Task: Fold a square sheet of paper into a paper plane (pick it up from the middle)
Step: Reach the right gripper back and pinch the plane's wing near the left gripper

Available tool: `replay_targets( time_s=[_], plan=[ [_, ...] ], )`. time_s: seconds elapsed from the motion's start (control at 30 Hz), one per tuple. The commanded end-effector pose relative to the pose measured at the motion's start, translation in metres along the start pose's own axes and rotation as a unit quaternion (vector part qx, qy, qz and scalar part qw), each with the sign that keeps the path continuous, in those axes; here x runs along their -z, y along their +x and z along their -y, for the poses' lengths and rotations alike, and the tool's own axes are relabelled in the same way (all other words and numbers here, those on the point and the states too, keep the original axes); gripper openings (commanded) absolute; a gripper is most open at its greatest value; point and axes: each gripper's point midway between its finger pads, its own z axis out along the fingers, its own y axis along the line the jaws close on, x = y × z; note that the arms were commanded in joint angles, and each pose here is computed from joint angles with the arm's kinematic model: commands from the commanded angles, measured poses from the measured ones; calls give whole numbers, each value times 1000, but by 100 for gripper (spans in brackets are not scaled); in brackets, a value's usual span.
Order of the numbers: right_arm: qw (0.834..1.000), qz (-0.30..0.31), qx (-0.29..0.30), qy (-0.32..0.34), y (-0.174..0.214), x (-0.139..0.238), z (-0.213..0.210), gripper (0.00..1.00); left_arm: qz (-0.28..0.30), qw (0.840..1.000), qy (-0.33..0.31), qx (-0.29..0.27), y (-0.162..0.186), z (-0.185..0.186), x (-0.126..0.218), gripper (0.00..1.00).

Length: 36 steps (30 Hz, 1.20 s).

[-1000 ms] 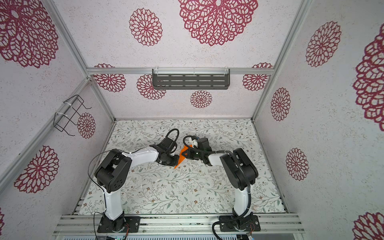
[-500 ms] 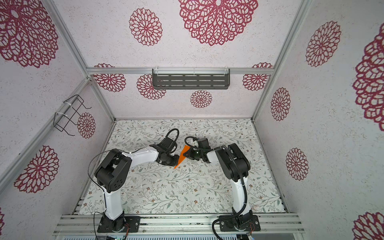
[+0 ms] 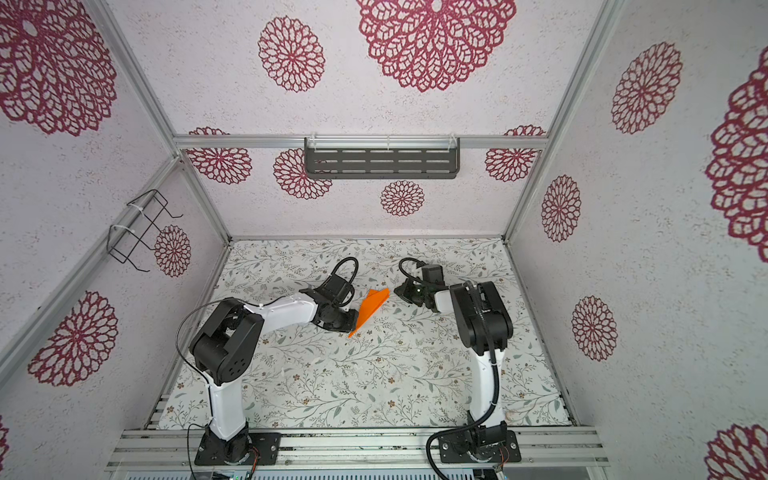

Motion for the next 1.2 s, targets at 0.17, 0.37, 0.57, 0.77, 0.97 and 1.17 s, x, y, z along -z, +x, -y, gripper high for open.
replay_targets(
  time_s=[0.17, 0.37, 0.57, 0.77, 0.97, 1.17],
  plan=[
    [994, 2, 60, -86, 37, 36, -75, 9, -52, 998, -34, 7, 27, -16, -12, 0],
    [982, -71, 82, -152, 85, 9, -115, 9, -52, 998, -32, 4, 26, -15, -12, 0],
    [984, -94, 53, -140, 92, -18, -104, 8, -52, 998, -31, 3, 25, -14, -11, 0],
    [990, -103, 42, -87, 99, -29, -72, 8, -42, 999, -22, -2, 18, -9, -7, 0],
    [990, -124, 32, -61, 113, -35, -53, 8, 23, 999, 15, -29, -18, 16, 6, 0],
    [989, -131, 15, -67, 118, -36, -50, 8, 68, 996, 19, -59, -37, 31, 12, 7]
  ],
)
